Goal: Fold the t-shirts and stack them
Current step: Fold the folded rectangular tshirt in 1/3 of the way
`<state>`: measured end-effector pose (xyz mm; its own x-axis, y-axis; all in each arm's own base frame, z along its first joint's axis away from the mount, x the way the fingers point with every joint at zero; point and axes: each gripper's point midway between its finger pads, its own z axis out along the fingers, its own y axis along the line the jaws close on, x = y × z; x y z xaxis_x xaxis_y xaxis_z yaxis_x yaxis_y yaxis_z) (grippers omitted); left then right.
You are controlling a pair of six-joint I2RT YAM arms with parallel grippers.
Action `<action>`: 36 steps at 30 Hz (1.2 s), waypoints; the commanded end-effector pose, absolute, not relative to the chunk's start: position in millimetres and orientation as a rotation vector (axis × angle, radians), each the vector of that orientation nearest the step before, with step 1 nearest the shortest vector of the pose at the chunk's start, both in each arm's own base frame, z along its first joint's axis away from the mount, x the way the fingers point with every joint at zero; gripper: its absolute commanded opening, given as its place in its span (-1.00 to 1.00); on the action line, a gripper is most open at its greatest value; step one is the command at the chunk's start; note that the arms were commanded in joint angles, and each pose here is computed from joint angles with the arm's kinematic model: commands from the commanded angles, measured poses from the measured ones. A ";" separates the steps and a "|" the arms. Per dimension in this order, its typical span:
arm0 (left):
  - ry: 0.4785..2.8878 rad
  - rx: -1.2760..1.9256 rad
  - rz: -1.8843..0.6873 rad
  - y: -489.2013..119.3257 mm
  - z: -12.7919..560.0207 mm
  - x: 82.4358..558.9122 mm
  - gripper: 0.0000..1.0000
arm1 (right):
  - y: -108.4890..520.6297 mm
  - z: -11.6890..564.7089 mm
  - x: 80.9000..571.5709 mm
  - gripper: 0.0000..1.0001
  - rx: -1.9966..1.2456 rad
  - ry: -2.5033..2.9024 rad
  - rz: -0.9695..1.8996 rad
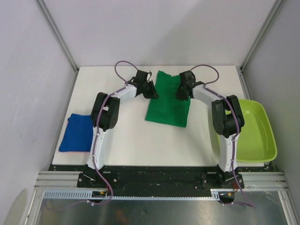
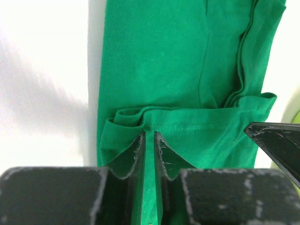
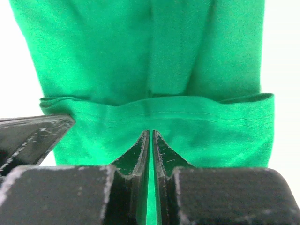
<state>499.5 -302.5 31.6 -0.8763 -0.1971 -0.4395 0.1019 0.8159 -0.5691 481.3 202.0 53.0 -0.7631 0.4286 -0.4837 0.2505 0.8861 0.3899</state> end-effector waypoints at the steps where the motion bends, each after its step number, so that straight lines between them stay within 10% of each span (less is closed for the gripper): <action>1: 2.359 -0.015 -0.853 -295.6 104.0 510.4 -0.65 | 222.5 131.7 502.7 -0.79 0.408 2.302 0.488; 20: 2.526 -0.129 -0.834 -239.5 87.9 383.5 -0.59 | 260.1 22.4 500.6 -0.83 0.438 2.493 0.480; 36: 2.579 -0.065 -0.815 -226.4 71.5 347.9 -0.45 | 247.0 137.3 481.7 -0.52 0.430 2.391 0.541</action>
<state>348.6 -227.0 58.5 -0.9199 -0.1960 -0.3398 0.0282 0.8310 -0.5556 490.1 252.1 62.1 -0.7914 0.4032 -0.4594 0.2024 0.8820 0.4255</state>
